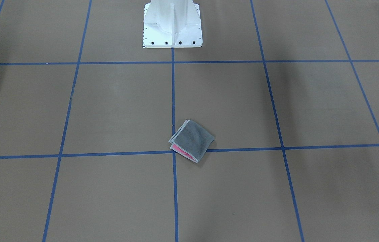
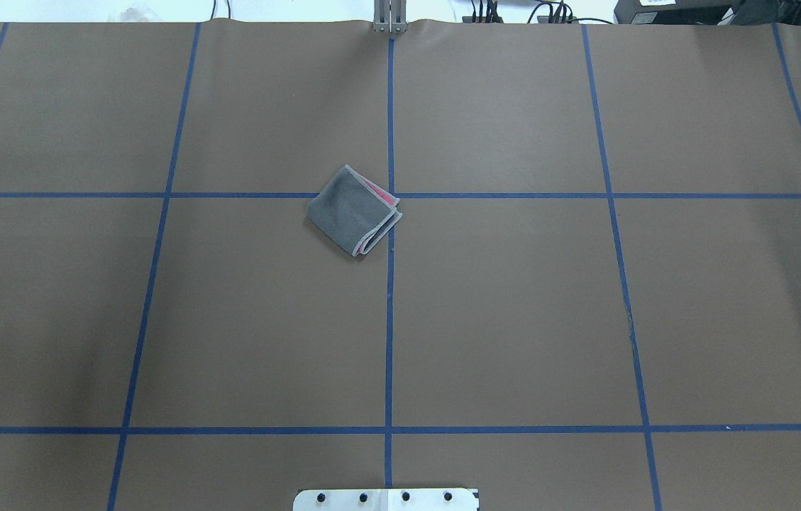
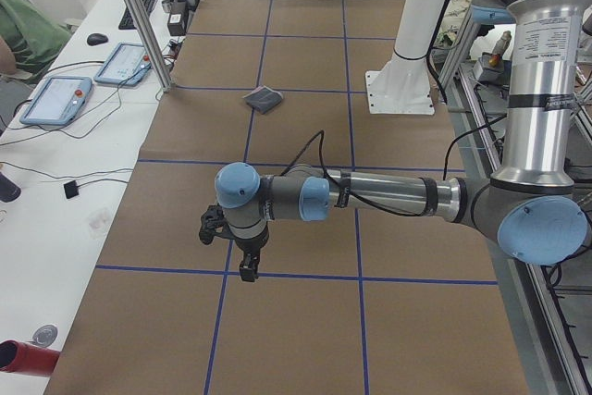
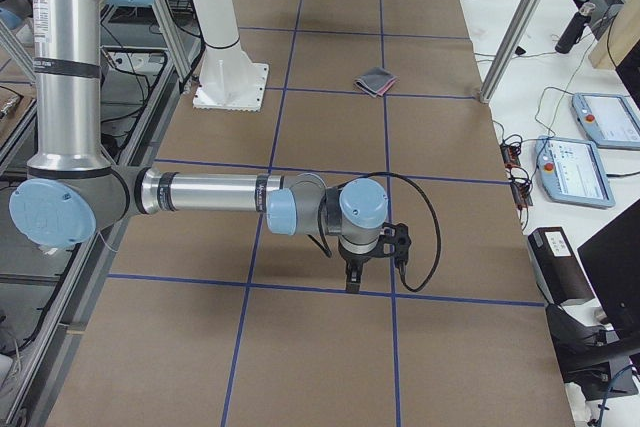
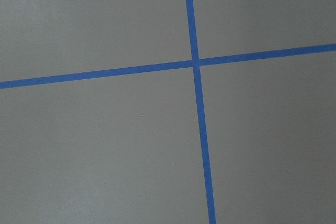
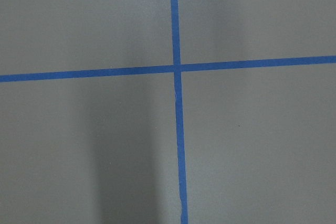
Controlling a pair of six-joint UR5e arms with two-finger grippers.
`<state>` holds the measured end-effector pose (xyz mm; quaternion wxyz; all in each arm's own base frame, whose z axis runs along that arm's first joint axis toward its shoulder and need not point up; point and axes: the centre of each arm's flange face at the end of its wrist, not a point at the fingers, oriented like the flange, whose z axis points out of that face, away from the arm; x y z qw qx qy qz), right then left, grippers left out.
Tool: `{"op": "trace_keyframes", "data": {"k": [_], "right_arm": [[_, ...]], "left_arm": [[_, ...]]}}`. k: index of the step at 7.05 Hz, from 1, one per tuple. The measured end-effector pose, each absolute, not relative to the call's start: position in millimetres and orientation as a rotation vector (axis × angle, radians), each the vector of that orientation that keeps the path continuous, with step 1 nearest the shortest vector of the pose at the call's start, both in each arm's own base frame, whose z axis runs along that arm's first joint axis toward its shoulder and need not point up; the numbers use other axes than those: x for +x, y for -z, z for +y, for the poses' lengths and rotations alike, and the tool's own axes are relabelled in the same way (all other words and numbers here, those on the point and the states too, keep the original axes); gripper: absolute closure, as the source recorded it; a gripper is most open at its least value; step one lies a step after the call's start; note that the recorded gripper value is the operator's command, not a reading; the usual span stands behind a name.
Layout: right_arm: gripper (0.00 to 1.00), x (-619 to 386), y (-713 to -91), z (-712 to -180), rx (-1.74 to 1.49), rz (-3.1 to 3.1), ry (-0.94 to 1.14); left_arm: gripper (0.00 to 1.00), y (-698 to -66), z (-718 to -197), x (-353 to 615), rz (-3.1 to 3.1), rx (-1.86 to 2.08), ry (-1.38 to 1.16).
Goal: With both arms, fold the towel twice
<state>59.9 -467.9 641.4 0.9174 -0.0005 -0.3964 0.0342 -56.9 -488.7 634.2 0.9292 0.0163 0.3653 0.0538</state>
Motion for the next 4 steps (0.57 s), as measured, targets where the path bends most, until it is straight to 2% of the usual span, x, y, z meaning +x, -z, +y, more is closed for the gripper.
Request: {"op": "trace_keyframes", "data": {"k": [4], "right_arm": [[0.0, 60.0, -640.1, -469.1, 0.001, -0.815, -0.07]], "left_arm": [[0.0, -633.9, -488.7, -56.8, 0.749, 0.035, -0.112]]}}
